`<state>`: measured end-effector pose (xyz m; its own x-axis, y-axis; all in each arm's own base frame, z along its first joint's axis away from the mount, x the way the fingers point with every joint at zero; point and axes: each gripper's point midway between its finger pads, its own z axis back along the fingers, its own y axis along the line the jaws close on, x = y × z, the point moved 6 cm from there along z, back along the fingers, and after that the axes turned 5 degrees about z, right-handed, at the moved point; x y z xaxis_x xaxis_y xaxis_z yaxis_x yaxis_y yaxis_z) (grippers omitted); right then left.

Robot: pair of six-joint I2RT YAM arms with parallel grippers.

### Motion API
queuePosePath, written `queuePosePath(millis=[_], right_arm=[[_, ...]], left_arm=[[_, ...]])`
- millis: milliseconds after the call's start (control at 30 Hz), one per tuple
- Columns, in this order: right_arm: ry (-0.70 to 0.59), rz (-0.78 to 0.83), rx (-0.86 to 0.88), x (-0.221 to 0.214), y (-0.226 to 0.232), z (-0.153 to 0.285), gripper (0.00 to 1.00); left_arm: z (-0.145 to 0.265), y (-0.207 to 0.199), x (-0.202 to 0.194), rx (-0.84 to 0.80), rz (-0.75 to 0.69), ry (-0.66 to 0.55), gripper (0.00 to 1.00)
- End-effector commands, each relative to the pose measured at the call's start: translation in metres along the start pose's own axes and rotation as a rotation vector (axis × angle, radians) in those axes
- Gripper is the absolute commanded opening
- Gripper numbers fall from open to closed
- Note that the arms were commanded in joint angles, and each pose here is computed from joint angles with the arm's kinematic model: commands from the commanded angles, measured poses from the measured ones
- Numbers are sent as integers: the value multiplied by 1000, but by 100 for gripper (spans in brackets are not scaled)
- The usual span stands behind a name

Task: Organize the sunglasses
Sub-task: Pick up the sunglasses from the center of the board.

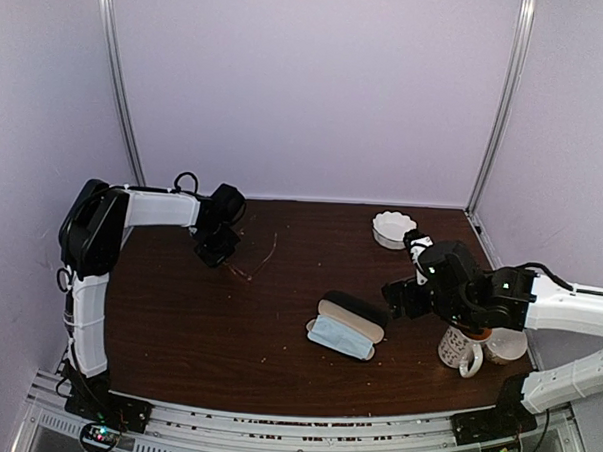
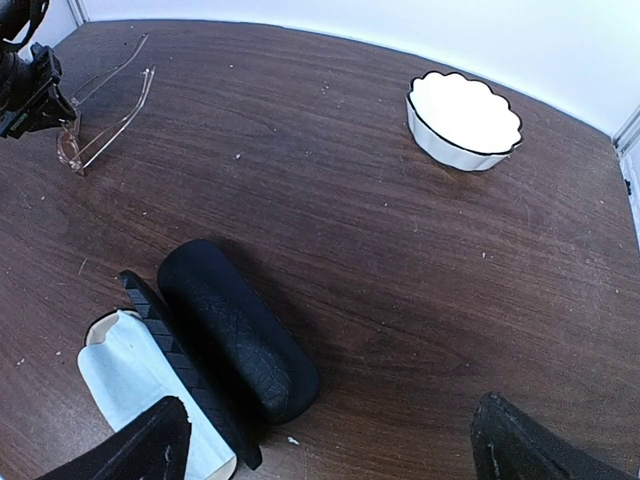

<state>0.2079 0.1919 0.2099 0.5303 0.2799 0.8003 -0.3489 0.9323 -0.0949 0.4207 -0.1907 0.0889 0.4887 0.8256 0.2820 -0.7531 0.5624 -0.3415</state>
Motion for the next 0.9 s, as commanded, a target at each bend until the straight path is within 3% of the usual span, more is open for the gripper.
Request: queuePosePath(millis=[0, 267, 500, 867], right_arm=[[15, -10, -5, -3, -2, -1, 100], [21, -18, 18, -1, 2, -2, 100], [-8, -11, 67, 2, 5, 4, 100], [-167, 3, 255, 11, 14, 25, 100]], left_arm=[[19, -2, 11, -24, -7, -23, 3], [45, 10, 13, -69, -50, -16, 0], [80, 29, 6, -240, -153, -16, 0], [136, 63, -21, -391, -522, 4, 0]])
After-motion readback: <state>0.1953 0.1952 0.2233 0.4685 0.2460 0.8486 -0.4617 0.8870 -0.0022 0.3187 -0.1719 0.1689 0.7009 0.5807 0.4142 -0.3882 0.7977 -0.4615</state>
